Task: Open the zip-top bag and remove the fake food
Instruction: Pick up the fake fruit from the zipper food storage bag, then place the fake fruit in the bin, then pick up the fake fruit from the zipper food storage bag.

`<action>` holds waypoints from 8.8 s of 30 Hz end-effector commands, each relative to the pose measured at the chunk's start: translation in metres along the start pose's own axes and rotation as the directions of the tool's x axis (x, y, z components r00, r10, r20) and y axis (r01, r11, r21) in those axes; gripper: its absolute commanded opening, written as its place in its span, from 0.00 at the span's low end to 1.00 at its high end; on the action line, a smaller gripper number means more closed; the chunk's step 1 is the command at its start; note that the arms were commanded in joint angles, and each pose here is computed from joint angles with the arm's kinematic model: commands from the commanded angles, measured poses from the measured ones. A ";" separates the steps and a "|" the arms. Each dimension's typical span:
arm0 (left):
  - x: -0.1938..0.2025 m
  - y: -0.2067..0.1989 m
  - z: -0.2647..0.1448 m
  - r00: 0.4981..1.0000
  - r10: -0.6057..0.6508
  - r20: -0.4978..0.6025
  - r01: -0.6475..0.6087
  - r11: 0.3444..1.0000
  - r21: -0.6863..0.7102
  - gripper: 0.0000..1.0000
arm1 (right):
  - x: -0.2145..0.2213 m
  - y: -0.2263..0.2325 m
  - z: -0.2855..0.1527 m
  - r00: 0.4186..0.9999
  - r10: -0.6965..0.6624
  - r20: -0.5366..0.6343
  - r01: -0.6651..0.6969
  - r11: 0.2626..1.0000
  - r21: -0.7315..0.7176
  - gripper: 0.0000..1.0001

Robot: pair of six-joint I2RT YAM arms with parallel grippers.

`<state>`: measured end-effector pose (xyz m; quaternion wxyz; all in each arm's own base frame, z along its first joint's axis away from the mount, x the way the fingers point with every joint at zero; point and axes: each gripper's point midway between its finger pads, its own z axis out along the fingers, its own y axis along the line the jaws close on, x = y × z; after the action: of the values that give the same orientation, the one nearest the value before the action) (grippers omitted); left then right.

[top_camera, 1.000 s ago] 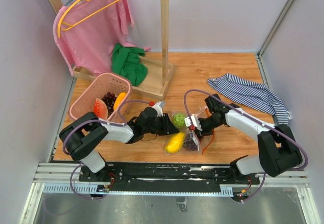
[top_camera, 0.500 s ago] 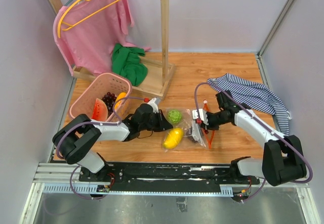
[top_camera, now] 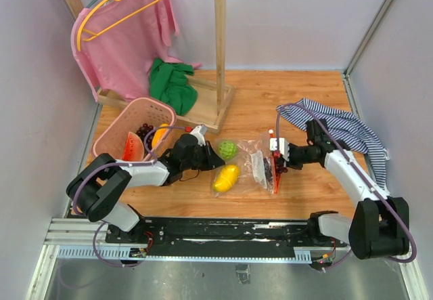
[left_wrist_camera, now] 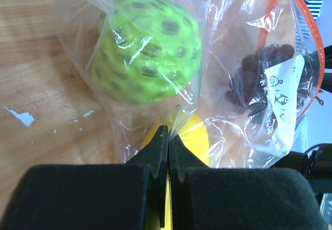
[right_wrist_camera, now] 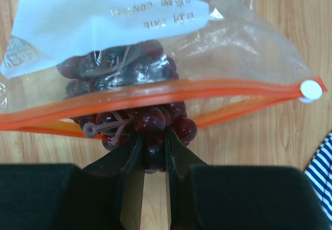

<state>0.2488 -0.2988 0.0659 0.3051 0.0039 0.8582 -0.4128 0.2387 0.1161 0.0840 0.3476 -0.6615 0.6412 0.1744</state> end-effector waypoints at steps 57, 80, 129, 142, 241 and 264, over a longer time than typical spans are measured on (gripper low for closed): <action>-0.062 -0.123 -0.103 0.941 0.146 0.306 -0.276 0.854 0.442 0.99 | -0.084 -0.036 -0.106 0.931 0.083 0.355 -0.154 0.972 0.179 0.00; -0.044 -0.210 -0.087 0.918 0.109 0.382 -0.347 0.686 0.639 0.99 | -0.188 0.001 -0.109 0.840 0.074 0.538 -0.048 0.997 -0.062 0.01; -0.007 -0.226 -0.050 0.975 0.115 0.189 -0.217 0.671 0.709 0.09 | -0.192 0.017 -0.082 0.857 0.119 0.501 -0.049 0.987 -0.151 0.25; -0.019 -0.208 -0.063 0.973 0.074 0.220 -0.210 0.686 0.697 0.02 | -0.194 0.019 -0.084 0.847 0.142 0.512 -0.064 0.984 -0.165 0.64; -0.221 0.048 -0.252 0.720 0.111 0.685 0.061 0.973 -0.222 0.99 | -0.093 -0.001 -0.071 0.855 0.221 0.469 -0.263 0.965 0.024 0.93; -0.156 -0.037 -0.222 0.832 0.004 0.555 -0.154 0.963 0.223 0.91 | -0.071 -0.018 -0.066 0.871 0.282 0.402 -0.345 0.934 0.092 0.94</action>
<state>0.2620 -0.1082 0.2703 0.5535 -0.0722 0.6865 -0.4659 0.2221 0.1340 0.1904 0.4864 -0.4971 0.6418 0.3231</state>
